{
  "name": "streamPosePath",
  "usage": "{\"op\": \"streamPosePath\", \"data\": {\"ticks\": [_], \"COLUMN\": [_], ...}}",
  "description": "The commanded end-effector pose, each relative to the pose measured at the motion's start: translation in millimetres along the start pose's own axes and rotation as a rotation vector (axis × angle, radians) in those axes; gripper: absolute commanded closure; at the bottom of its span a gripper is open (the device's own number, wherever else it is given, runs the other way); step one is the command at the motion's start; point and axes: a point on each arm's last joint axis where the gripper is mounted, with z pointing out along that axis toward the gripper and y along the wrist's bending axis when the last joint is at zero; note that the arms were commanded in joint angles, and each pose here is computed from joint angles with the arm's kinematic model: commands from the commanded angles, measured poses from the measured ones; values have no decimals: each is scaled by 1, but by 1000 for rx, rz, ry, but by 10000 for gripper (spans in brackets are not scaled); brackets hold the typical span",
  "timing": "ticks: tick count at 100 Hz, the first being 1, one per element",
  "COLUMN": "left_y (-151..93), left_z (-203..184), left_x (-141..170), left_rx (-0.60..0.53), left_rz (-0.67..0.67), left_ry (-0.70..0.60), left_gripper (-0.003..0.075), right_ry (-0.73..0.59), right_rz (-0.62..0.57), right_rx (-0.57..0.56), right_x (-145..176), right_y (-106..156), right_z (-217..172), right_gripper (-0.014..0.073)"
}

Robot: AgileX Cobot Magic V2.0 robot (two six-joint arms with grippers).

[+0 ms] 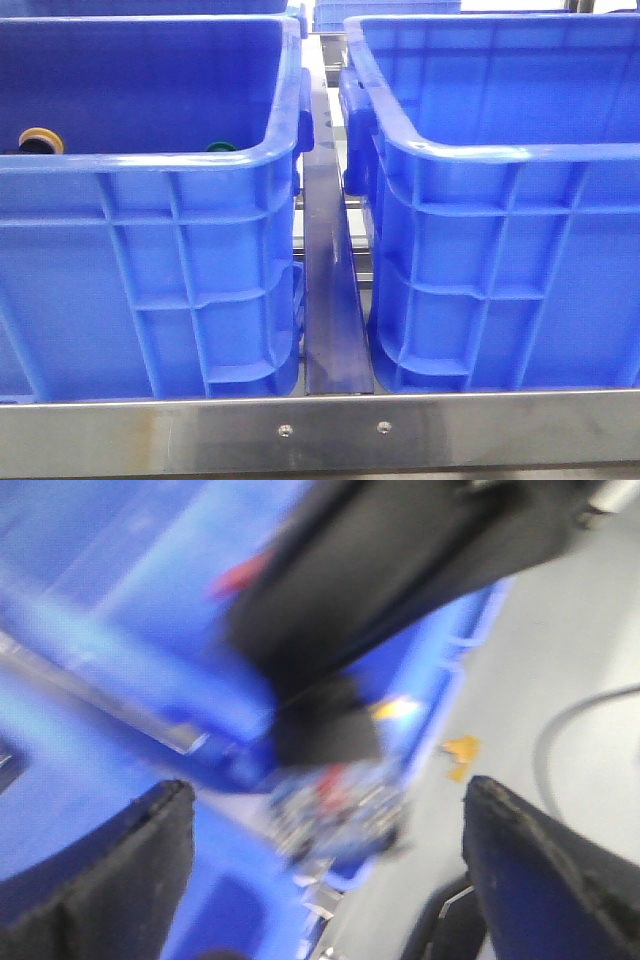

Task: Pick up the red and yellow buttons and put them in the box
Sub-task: 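Grasp the red button with the right gripper and open the left gripper, then carry the red button with the right gripper down into the empty bin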

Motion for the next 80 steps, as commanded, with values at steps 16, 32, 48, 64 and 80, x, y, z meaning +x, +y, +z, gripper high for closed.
{"op": "streamPosePath", "data": {"ticks": [16, 32, 48, 64, 80], "left_y": [41, 71, 95, 103, 97], "left_z": [-41, -58, -74, -91, -105], "left_x": [-5, 16, 51, 83, 110], "left_rx": [-142, -264, -400, -515, -588], "left_rz": [-134, -236, -367, -448, -476], "left_ry": [-148, -170, -175, -246, -294], "left_gripper": [195, 195, 200, 268, 398], "right_ry": [-159, -202, -233, -279, -357], "right_rz": [-56, -85, -114, -150, -191], "right_rx": [35, 114, 175, 252, 349], "right_x": [-18, -23, -26, -30, -38], "right_y": [7, 1, -4, -10, -17], "right_z": [-7, -9, -10, -12, -17], "right_gripper": [362, 362, 362, 362, 362]}}
